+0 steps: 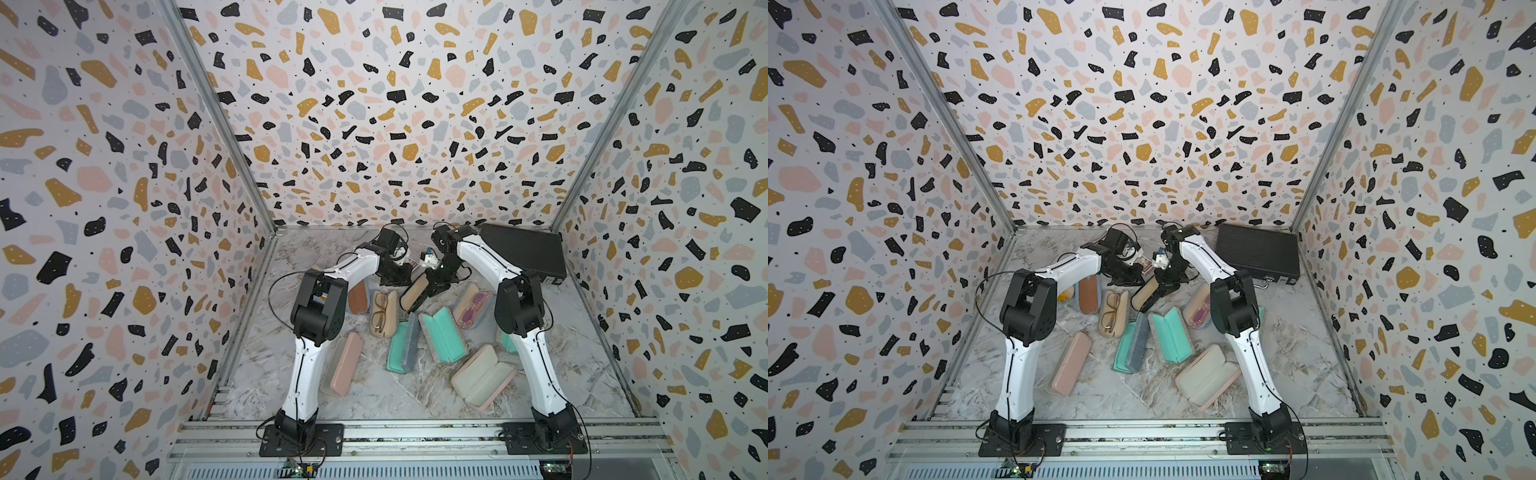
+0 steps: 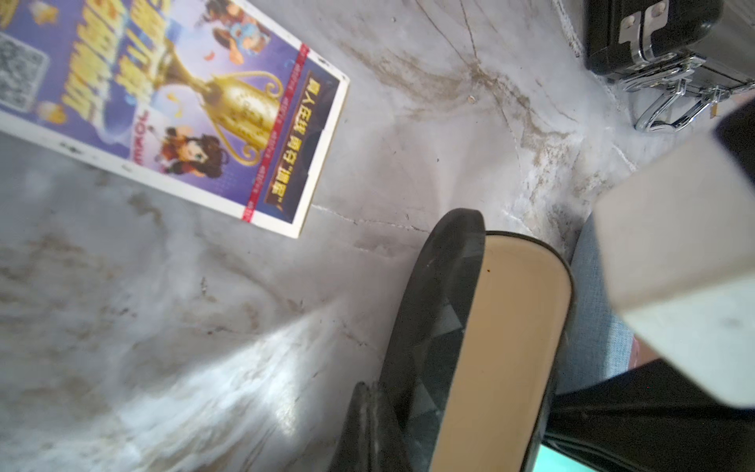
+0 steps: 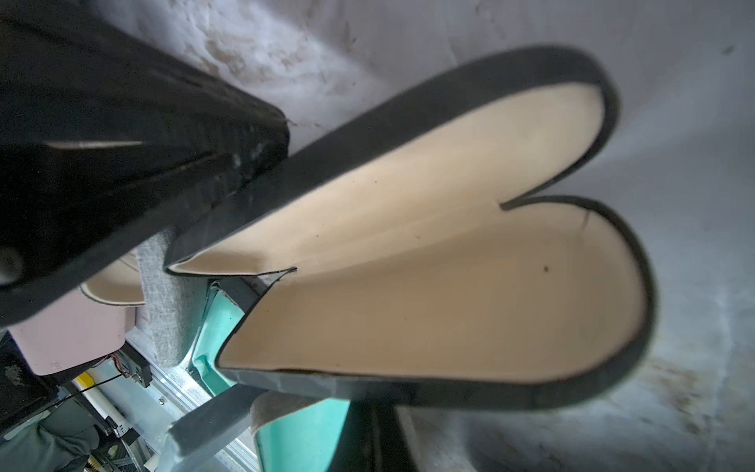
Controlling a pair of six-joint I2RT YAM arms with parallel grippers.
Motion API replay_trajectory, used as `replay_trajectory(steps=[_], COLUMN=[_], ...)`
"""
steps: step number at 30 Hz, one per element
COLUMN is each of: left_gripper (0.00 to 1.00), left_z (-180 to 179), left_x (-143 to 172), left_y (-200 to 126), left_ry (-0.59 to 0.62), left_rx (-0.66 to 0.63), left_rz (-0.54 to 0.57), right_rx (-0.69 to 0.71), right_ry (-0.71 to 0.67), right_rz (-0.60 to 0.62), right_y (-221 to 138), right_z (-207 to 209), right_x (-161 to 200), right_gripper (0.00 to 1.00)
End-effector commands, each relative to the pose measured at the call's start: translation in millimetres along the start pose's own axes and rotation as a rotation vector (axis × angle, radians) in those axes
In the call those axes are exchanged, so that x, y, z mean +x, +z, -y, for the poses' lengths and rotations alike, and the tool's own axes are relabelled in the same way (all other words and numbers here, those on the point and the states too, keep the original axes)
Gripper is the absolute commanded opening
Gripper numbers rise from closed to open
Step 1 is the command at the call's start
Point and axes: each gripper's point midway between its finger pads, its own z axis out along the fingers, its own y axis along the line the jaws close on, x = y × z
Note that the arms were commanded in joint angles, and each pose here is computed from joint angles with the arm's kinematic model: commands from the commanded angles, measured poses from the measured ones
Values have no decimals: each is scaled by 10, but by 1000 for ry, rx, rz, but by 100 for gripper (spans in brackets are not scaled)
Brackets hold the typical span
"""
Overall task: Close the glasses case
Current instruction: Close the glasses case at the center of the board.
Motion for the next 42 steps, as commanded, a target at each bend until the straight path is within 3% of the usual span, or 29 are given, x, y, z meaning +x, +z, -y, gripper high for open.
replay_trajectory(steps=[1,17,26,36,40,41,42], left_gripper=[0,0,0,0,0,4,26], left_z=[391,376,237,273,249,238,206], left_x=[55,103,-136,-466,-453,-442,-390], left_y=[108,162,-44,-774,-1211,-1377,-1520], left_ry=[62,66,-11,-45,-62,-64,-73], left_rx=[120,130,115,76,-1,-30,-63], left_rz=[-27,-49,23,172,242,273,295], right_rx=[-64,-83,38,228,186,162,147], right_ry=[-92,-98,-101,-1,71,87,115], right_rz=[88,68,153,299,327,328,329], right_y=[-47,22,-251,-872,-1019,-1022,-1016], right_z=[-277,-275,-196,-98,-225,-269,-282], right_x=[-234,-211,-174,-31,25,27,30], right_gripper=[0,0,0,35,50,54,60])
